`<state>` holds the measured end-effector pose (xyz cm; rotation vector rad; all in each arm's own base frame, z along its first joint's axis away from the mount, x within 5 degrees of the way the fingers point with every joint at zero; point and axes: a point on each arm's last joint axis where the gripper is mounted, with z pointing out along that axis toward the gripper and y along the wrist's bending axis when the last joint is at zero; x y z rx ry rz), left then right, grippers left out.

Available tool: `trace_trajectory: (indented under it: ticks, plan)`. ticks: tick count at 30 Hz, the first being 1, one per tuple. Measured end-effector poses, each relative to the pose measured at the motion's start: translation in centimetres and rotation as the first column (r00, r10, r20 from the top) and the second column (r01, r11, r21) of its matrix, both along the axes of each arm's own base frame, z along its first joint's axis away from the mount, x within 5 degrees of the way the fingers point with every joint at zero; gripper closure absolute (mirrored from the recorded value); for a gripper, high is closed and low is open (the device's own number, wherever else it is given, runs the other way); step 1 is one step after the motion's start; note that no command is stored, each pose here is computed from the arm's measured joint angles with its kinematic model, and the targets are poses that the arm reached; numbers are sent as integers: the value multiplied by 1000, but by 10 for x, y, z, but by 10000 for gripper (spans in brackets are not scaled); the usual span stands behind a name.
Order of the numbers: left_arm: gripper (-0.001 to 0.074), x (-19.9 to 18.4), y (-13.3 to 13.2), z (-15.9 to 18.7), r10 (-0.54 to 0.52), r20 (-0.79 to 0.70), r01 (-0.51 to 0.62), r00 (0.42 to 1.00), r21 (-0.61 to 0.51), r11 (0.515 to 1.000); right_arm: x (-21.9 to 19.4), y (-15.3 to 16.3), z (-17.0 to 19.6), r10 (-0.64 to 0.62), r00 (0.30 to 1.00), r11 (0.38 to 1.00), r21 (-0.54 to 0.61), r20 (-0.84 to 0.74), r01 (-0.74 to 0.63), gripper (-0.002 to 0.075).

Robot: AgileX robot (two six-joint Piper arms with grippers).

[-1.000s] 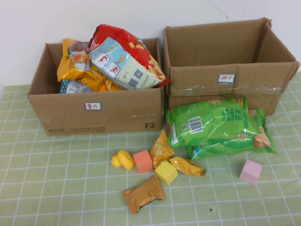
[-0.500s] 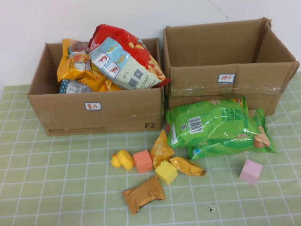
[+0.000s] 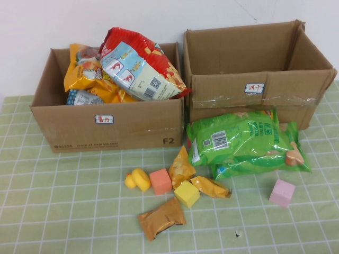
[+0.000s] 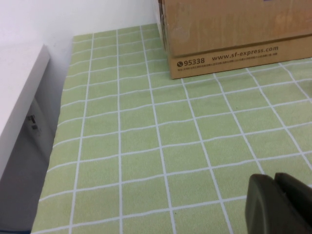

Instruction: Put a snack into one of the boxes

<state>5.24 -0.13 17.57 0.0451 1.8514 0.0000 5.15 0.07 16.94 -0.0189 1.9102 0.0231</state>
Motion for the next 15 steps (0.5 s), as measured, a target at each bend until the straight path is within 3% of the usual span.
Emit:
trace_trajectory:
  ticks: [15]
  plan:
    - [737, 0, 0, 0, -1, 0, 1, 1000, 4, 1000, 0, 0, 0, 0, 1000, 1000, 0, 0, 0, 728]
